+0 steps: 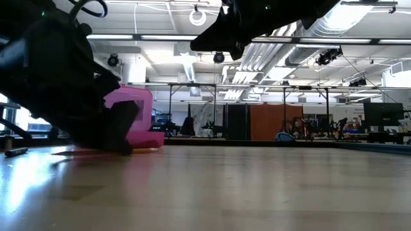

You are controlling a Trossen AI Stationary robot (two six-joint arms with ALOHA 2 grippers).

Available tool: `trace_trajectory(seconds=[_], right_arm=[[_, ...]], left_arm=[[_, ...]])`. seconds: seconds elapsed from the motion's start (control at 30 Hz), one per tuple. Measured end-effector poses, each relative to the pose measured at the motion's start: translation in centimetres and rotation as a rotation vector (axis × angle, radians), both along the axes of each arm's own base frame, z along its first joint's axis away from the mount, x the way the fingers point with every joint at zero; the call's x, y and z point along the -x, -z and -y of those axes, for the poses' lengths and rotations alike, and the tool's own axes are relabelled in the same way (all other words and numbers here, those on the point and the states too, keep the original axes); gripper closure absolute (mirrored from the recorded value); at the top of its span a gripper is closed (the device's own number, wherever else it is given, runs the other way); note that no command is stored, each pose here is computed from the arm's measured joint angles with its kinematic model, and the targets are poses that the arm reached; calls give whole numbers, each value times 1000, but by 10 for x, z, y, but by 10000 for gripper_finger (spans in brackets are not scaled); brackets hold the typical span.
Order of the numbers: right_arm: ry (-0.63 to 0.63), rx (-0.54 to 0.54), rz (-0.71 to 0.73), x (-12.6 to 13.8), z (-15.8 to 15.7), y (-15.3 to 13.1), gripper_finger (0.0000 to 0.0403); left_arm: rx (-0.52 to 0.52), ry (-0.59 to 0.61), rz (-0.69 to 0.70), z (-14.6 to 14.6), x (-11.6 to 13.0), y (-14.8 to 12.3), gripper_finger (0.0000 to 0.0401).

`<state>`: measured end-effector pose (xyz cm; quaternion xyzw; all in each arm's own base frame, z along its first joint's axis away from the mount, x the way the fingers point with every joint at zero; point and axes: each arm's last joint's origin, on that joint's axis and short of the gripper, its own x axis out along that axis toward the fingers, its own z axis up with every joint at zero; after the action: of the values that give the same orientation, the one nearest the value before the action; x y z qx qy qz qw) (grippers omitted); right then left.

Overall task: Pick & place school supplies into a supply box
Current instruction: Put the orange pencil into the supply box

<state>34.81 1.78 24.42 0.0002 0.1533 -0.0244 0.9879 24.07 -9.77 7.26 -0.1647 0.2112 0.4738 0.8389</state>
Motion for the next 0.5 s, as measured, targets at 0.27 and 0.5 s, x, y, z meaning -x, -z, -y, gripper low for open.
trace_trajectory(seconds=[0.27, 0.5], right_arm=[[-1, 2, -6, 0, 0, 1, 403], [-2, 4, -6, 0, 0, 1, 403]], left_arm=[[-102, -30, -162, -53, 15, -80, 372], [-89, -25, -377, -126, 17, -110, 369]])
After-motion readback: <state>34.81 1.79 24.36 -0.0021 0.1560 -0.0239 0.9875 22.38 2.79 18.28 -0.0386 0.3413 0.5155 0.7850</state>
